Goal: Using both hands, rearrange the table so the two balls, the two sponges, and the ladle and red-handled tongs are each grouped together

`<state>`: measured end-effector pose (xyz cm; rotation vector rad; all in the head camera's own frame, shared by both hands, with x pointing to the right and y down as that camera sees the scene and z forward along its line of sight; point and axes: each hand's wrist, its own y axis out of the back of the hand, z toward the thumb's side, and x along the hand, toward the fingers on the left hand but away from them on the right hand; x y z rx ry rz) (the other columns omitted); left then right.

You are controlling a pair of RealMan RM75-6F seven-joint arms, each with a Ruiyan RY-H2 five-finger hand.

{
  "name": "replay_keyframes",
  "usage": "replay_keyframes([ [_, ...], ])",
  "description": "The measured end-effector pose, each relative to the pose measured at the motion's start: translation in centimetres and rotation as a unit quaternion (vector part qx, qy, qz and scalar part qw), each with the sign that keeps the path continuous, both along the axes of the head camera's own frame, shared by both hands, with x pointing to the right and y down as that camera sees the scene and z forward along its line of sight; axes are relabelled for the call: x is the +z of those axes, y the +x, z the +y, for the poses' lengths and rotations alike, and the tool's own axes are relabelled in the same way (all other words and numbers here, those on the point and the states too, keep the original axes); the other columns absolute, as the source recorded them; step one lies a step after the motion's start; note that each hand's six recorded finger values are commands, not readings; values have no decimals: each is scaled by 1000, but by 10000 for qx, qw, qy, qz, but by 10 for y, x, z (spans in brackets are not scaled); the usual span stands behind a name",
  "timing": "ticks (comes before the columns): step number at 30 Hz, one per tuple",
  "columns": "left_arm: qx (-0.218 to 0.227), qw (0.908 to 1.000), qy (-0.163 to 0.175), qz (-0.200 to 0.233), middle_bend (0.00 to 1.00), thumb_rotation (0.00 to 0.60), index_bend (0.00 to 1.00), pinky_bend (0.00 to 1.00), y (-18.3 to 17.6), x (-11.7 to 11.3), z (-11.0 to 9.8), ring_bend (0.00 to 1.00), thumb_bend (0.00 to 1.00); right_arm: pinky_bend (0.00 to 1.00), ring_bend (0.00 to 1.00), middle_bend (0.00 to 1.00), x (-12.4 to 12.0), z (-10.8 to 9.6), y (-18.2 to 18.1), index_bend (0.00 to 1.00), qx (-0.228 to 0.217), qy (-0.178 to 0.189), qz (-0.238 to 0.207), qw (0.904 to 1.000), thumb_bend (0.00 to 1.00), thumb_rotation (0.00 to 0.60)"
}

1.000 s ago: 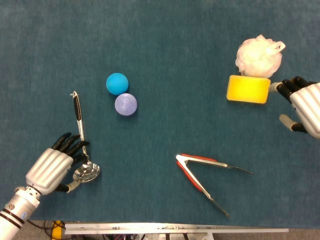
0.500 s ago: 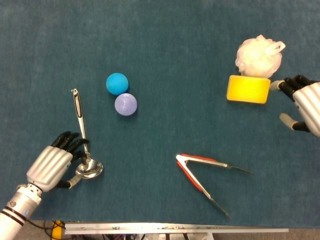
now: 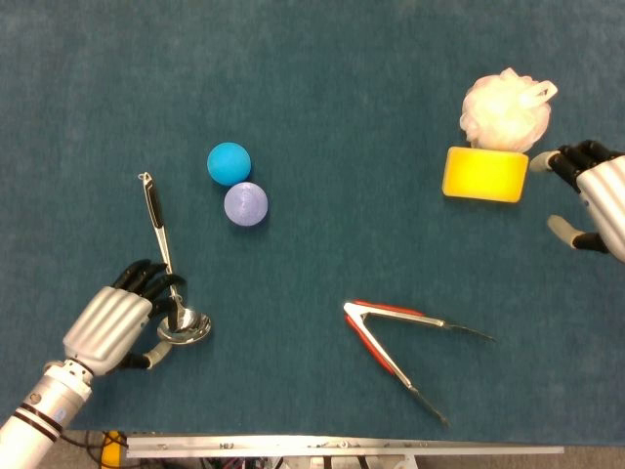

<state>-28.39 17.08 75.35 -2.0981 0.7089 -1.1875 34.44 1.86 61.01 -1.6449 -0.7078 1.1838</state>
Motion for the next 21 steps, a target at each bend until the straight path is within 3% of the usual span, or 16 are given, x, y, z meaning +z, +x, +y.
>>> replay_keyframes([
  [12,-23,9999,2,167,303,600,657,82,15,-3,3,152,367,641,339,423,-4,-4,3,364,112,111,-136,9998,193,600],
  [21,-154,9994,218,241,380,600,681,124,11,-12,-7,212,367,641,339,423,-3,-5,-1,370,113,134,-200,9996,191,600],
])
